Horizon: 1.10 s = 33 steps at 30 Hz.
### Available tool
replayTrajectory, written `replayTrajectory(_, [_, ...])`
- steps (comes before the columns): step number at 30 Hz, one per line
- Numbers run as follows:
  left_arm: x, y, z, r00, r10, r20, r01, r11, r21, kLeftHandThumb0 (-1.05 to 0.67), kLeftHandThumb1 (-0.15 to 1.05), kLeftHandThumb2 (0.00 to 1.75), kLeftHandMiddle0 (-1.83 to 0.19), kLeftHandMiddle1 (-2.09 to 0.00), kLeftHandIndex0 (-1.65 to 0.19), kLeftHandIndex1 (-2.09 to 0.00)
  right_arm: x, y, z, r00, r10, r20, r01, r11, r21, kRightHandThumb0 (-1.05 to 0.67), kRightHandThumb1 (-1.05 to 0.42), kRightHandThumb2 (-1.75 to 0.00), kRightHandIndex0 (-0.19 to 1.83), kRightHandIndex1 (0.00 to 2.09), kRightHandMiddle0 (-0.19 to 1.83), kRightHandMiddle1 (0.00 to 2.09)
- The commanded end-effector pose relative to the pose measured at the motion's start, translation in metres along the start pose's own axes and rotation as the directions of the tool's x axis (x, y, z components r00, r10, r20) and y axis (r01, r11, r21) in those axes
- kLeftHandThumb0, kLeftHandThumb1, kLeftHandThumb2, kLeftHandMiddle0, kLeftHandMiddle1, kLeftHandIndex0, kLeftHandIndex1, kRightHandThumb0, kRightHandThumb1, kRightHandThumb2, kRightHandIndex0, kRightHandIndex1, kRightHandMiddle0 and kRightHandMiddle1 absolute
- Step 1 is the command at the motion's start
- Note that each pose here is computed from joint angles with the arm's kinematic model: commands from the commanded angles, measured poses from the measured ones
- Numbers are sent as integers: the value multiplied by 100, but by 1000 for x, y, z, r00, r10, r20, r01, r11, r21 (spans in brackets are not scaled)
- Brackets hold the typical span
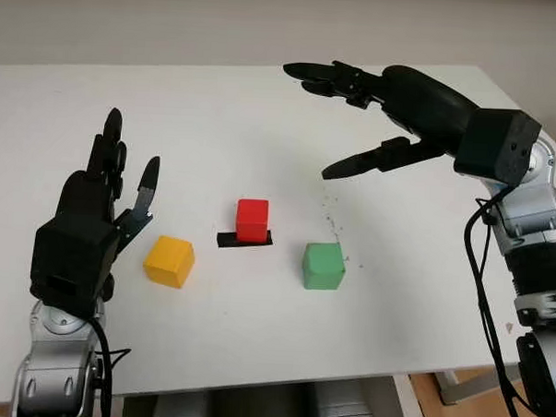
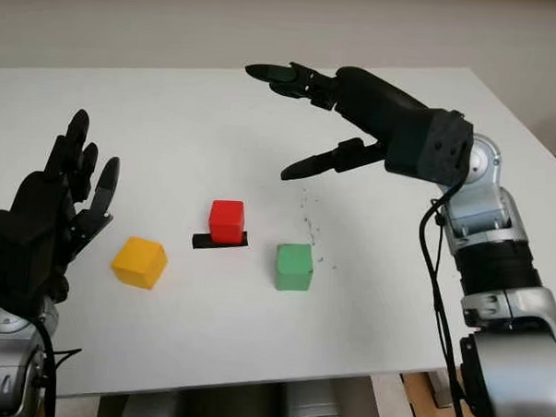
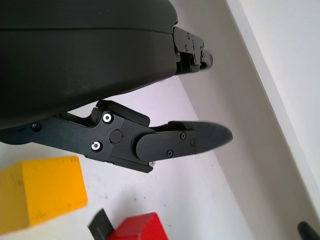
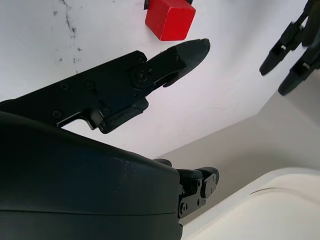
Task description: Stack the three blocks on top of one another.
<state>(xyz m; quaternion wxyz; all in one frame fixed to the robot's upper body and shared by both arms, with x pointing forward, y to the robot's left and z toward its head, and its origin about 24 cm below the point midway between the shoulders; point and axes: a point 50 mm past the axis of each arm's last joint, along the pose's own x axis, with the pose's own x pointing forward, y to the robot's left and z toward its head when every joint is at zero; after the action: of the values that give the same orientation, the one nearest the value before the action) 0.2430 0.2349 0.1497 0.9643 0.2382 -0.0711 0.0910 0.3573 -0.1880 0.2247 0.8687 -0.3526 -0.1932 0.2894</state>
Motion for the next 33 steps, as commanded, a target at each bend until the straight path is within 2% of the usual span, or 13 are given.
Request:
replayTrajectory(1, [2,15,11,998,-23,57,20,998,54,-65,102,13,-33,-20,-22,-22,-2,-1,-1,999,-43,3,43,995,86,-57,-91,-7,20,16,15,22])
replayTrajectory(4, [3,31,20,993,-105,54,96,983,155,-64,98,7,-32,-18,-20,-21,-3,-2,-10,994,-110,-26,113,958,263,-58,-97,-8,16,13,13,20])
replayTrajectory(6, [4,37,24,987,-154,49,140,965,222,-63,94,5,-31,-16,-21,-21,-2,-1,-13,988,-147,-42,153,932,329,-66,-103,-23,14,12,7,18])
replayTrajectory(8, [5,43,28,973,-230,32,209,929,305,-62,93,5,-30,-15,-21,-20,-1,0,-16,983,-177,-52,183,890,418,-68,-104,-29,12,10,5,17])
replayTrajectory(9, [6,45,29,962,-274,22,249,902,352,-63,92,4,-29,-14,-20,-20,-1,0,-18,980,-189,-63,196,867,457,-68,-105,-43,6,7,-1,14])
replayTrajectory(12, [8,48,33,921,-389,-5,352,827,438,-62,89,4,-29,-11,-20,-18,-2,-2,-21,970,-214,-111,240,812,533,-66,-105,-55,4,6,-5,13])
replayTrajectory(16, [10,48,36,871,-490,-45,442,739,508,-61,85,3,-29,-10,-18,-16,-3,-5,-24,961,-240,-135,274,780,563,-66,-105,-57,8,8,-2,15])
replayTrajectory(19, [10,43,39,817,-568,-105,515,633,578,-61,83,3,-26,-7,-16,-14,-2,-7,-24,950,-274,-152,310,751,584,-69,-105,-56,11,9,-1,17])
replayTrajectory(21, [9,40,41,791,-590,-162,540,548,640,-61,83,4,-24,-6,-15,-13,-1,-8,-25,943,-290,-166,330,729,600,-70,-105,-55,13,10,-1,18])
replayTrajectory(23, [8,37,41,786,-580,-216,540,471,698,-60,82,4,-22,-5,-15,-12,-1,-8,-25,938,-297,-179,342,716,609,-70,-105,-55,15,11,0,20])
replayTrajectory(25, [7,32,40,785,-574,-235,531,426,732,-53,79,4,-22,-5,-16,-12,-1,-8,-26,936,-301,-182,347,710,613,-70,-105,-55,15,11,-11,41])
replayTrajectory(27, [7,28,37,782,-574,-242,527,404,747,-48,77,4,-23,-5,-18,-11,-1,-8,-26,934,-306,-186,354,702,618,-71,-105,-53,15,12,-17,57])
replayTrajectory(33, [8,17,32,788,-581,-202,482,379,790,-47,79,5,-26,-7,-22,-11,-1,-8,-26,925,-326,-196,373,685,626,-71,-105,-49,16,13,-19,66])
